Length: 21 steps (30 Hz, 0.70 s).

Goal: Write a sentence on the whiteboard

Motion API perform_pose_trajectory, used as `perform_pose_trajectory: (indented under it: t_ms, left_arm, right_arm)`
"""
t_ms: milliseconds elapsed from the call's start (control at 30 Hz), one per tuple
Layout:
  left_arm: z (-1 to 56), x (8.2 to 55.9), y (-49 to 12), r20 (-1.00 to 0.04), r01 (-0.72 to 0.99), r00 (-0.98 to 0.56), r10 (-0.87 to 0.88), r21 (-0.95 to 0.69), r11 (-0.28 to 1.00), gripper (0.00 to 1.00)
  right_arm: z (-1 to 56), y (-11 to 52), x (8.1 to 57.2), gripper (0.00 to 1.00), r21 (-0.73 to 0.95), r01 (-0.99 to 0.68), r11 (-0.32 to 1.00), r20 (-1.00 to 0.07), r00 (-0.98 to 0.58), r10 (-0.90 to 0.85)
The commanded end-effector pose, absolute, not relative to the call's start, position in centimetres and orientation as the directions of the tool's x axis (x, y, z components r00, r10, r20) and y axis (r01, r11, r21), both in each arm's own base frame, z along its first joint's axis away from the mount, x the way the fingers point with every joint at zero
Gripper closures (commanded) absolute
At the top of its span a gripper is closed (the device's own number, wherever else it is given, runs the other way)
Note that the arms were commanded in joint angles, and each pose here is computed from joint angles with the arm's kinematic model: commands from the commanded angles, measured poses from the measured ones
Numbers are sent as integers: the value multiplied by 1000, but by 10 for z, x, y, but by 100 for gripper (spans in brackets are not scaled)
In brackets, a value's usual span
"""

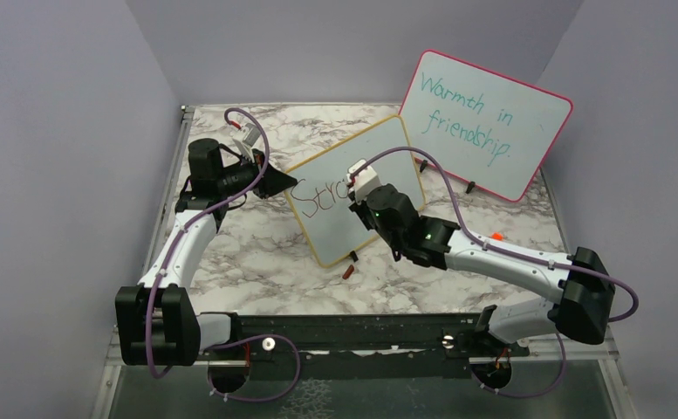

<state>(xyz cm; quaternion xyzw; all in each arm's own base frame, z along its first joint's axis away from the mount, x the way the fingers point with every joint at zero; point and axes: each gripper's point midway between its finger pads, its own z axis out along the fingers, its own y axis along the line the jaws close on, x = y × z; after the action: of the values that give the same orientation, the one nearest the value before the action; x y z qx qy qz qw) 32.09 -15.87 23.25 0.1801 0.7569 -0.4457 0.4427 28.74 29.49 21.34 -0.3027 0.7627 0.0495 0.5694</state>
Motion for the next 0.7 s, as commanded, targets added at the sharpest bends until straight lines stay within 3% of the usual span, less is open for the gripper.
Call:
perform_pose_trajectory:
  t_ms: [0, 667]
  left_arm:
    - [199, 331, -148, -827, 620, -558, -65, -468, 630, 100]
    - [199, 331, -148, -829, 619, -556, -65, -465, 633, 100]
  right_arm:
    - [232, 305, 301, 99, -248, -496, 832, -926, -131, -354]
    - [237, 318, 295, 99, -226, -557, 799, -933, -112, -342]
